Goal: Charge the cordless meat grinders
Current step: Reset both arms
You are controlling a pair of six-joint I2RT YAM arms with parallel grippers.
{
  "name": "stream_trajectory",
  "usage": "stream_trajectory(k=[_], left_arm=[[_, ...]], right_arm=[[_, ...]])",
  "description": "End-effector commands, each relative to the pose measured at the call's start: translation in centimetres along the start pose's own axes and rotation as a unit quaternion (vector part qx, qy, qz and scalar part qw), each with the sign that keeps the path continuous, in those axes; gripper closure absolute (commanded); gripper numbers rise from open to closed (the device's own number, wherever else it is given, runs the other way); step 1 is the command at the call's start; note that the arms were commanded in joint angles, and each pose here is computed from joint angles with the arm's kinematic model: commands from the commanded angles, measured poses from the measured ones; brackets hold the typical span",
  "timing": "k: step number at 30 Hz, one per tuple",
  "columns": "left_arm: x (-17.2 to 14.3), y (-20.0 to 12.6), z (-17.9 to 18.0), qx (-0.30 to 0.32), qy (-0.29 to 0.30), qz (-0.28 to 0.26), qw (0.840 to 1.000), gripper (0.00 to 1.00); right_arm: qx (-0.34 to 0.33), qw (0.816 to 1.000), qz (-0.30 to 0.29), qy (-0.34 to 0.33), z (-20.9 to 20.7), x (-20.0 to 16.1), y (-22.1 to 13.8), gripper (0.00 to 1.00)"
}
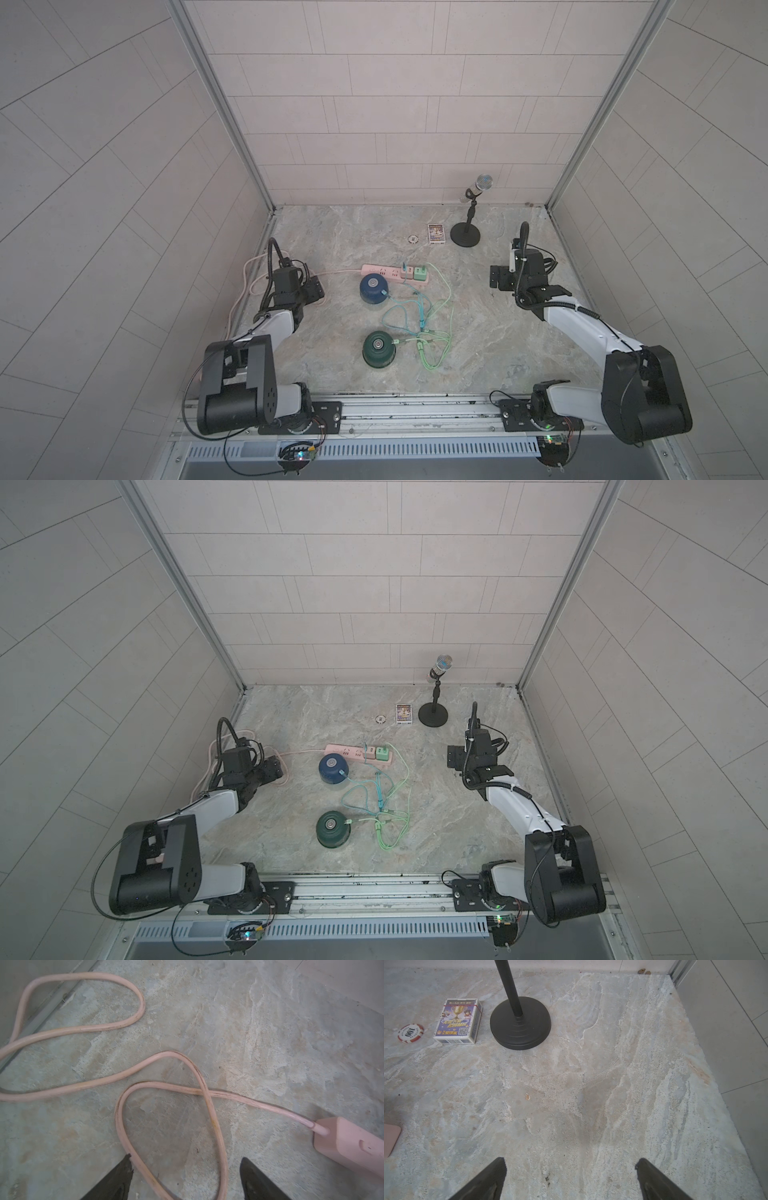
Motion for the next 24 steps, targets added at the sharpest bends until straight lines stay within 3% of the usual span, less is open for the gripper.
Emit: stream_trajectory(k=[1, 5, 9, 13, 15, 16, 17, 19, 24], left_arm=[[3.9, 0.0, -1.8, -0.043, 0.041, -0.123, 0.991, 0.15], [4.2, 2.0, -2.7, -0.063, 0.048, -0.116, 0.99, 0.15], [3.1, 1.7, -3.6, -0.062, 0.087, -0.104, 0.989, 0.15], [0.0, 0.0, -4.4, -0.065, 0.142, -0.213, 0.964, 0.11], [1.0, 1.0, -4.8, -0.037, 0.142, -0.183, 0.972, 0.1], [1.3, 1.8, -4.3, 0.008, 0.135, -0.147, 0.98, 0.08], [1.4, 2.0, -4.3, 0.012, 0.135, -0.133, 0.982, 0.02], [1.5, 1.9, -4.3, -0.007, 0.132, -0.174, 0.976, 0.01], [1.4, 1.8, -4.3, -0.002, 0.131, -0.162, 0.978, 0.0]], right_arm=[[-0.029, 0.998, -0.041, 0.024, -1.2, 0.7, -0.5, 0.01], [-0.041, 0.997, -0.054, 0.028, -1.6, -0.1, -0.3, 0.01], [-0.07, 0.994, -0.081, 0.036, -2.4, -0.5, -0.7, 0.01], [-0.083, 0.99, -0.107, 0.046, -2.7, -1.4, -1.0, 0.01], [-0.077, 0.989, -0.117, 0.044, -2.4, -1.8, -1.1, 0.01], [-0.078, 0.988, -0.127, 0.039, -2.4, -2.1, -1.1, 0.01], [-0.089, 0.985, -0.141, 0.036, -2.5, -2.1, -1.1, 0.01], [-0.118, 0.981, -0.15, 0.034, -3.2, -2.7, -0.9, 0.01], [-0.111, 0.975, -0.19, 0.038, -3.6, -2.6, 0.7, 0.01]])
Point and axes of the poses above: each gripper's point midway between its finger pads, its own y axis out along the fingers, its own z axis along the line the jaws close on, x = y × z, the point moved 4 cm from there along -y, back along the fingers, and after that the axes turned 14 degrees about -y, right-handed, at the moved point
